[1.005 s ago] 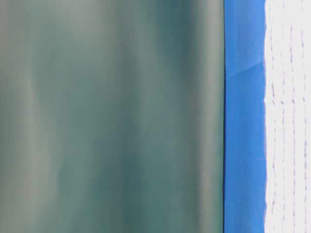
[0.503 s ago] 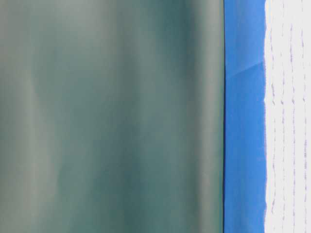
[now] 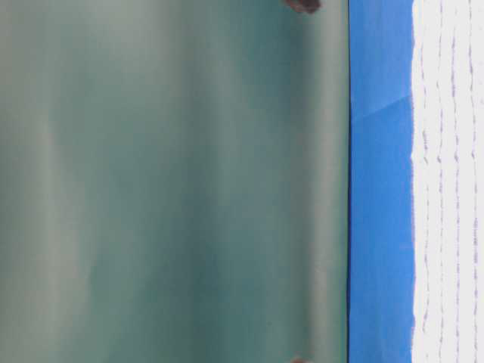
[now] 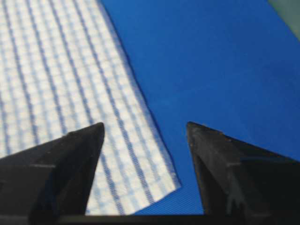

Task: Fold the blue towel.
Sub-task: 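Move both grippers to the towel's top corners and grasp them, then lift the top edge and fold it down toward the bottom edge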

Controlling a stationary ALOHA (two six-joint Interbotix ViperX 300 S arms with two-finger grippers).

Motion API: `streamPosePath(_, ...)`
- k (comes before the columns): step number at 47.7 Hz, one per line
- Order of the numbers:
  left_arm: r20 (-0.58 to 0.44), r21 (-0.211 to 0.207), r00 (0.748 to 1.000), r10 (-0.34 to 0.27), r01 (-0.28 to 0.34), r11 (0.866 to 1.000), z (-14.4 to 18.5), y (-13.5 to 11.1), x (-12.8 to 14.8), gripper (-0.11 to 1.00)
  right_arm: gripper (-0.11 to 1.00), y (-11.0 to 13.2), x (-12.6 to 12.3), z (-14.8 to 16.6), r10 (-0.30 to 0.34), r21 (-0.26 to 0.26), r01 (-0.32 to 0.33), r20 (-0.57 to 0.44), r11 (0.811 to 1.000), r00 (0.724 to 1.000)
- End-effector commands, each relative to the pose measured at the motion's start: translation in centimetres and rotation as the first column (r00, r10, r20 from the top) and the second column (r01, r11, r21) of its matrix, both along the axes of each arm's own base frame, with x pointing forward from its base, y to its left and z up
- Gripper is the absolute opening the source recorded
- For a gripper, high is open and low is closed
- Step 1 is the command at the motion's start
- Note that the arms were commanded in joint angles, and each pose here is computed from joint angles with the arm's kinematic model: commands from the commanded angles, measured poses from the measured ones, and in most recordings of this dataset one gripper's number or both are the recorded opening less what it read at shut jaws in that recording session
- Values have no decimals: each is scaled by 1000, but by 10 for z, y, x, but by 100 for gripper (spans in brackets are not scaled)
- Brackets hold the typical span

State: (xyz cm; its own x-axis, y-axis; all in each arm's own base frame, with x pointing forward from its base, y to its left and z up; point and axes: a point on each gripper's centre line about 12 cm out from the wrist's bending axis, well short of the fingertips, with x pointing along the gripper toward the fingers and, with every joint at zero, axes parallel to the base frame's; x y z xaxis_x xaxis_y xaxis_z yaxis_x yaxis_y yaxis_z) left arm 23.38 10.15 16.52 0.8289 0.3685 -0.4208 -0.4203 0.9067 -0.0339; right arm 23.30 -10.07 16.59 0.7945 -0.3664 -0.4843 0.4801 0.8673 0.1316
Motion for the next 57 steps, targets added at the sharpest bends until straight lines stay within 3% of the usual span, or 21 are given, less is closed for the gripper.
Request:
streamPosePath(1, -8, 7, 1000, 29, -29, 1000, -8, 11, 3, 72, 73, -7, 4, -9, -26, 2, 26, -6, 1000, 1000)
streamPosePath(8, -72, -18, 994, 87, -88, 996, -35, 27, 2, 72, 73, -18, 5, -32, -69, 18, 70, -54, 997, 996)
streamPosePath(24, -163, -54, 983, 85, -95, 994, -74, 34, 12, 72, 73, -27, 10, -80, -118, 45, 125, -134, 991, 984)
streamPosePath(35, -206, -75, 975, 82, -99, 992, -91, 36, 17, 69, 68, -27, 14, -87, -113, 49, 122, -149, 991, 982)
streamPosePath(40, -219, -81, 973, 71, -91, 993, -94, 33, 16, 56, 52, -26, 14, -87, -109, 49, 118, -153, 992, 982)
streamPosePath(50, -233, -82, 972, 38, -59, 995, -98, 25, 20, 7, 9, -22, 16, -88, -93, 50, 101, -156, 994, 983)
streamPosePath(57, -228, -81, 973, 36, -55, 995, -97, 25, 21, 4, 5, -21, 17, -87, -91, 49, 99, -151, 994, 984)
